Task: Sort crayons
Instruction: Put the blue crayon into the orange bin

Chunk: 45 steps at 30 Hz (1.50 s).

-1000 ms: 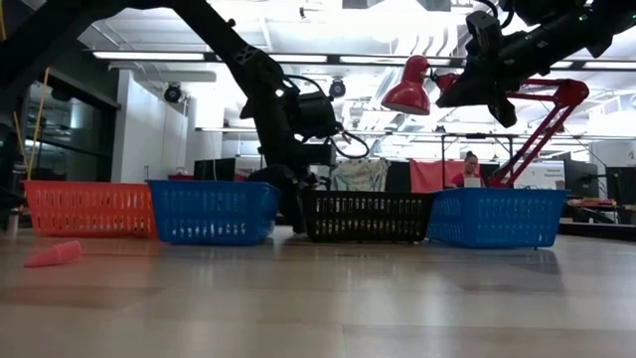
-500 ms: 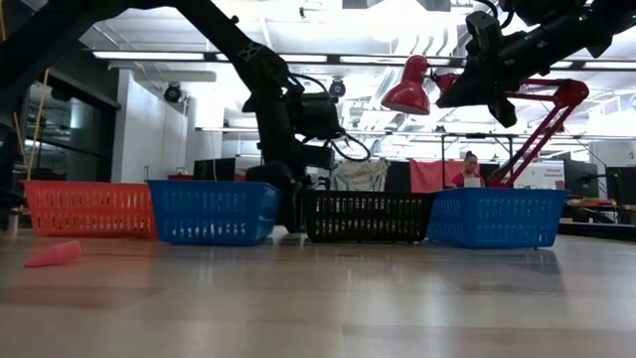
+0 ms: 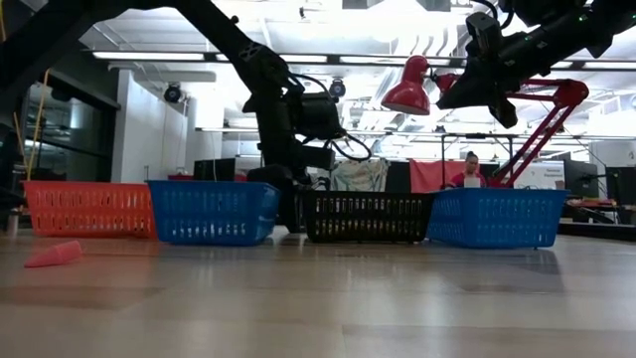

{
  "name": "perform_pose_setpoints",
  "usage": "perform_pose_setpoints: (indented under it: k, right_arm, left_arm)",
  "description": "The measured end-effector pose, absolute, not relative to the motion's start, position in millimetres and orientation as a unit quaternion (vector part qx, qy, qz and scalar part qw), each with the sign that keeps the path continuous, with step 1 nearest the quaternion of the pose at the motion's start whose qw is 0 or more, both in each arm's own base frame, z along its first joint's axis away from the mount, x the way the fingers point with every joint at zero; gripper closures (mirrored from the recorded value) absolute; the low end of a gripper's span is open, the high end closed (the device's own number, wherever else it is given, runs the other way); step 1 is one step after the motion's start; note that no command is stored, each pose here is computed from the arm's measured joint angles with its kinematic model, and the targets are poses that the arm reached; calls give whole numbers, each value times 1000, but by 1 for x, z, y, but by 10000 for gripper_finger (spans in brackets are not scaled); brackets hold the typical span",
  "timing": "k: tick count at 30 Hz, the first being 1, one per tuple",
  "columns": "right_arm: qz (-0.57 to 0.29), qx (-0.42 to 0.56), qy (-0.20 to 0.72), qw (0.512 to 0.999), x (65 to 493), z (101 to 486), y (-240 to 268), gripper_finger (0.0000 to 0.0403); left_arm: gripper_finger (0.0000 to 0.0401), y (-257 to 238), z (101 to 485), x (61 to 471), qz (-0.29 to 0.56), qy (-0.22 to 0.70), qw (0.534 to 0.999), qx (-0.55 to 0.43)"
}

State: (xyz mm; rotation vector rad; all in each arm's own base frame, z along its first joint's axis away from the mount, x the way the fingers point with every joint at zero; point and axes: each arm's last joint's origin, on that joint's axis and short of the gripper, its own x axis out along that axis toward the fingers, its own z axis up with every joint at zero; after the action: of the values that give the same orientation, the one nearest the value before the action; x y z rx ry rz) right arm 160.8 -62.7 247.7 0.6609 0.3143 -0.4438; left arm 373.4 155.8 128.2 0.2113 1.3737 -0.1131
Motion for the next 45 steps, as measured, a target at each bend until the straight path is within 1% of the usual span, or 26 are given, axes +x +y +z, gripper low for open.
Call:
perform_pose_setpoints:
  k: [12,17,21,24,27,32,35,39,42,45]
  right_arm:
    - [-221,319,151,909,161,248,-63,402]
    - [-221,319,151,909,161,248,-63,402]
    - [-222,319,153,909,161,247,-63,402]
    - [-222,316,155,909,160,247,-63,402]
    - [-224,313,155,910,160,247,-63,402]
    - [-224,311,156,910,160,247,-63,402]
    - [-224,311,156,910,160,247,-63,402]
    - [-224,310,157,911,160,247,-63,402]
    - [-223,308,157,911,160,247,-63,402]
    - [-222,307,153,913,161,248,-63,402]
  left_arm:
    - [400,157,132,374,-46,631,769,88]
    - [401,167,144,373,-31,635,768,76]
    - [401,180,163,368,-6,618,783,66]
    - [401,188,170,359,6,622,782,42]
    - [401,196,186,348,29,607,794,4]
    - [401,200,221,332,31,541,836,-85]
    - [401,192,246,321,33,488,866,-105]
    - [401,170,267,304,54,418,900,-109]
    - [401,148,278,287,64,343,930,-119]
    - [401,123,281,270,65,260,954,-133]
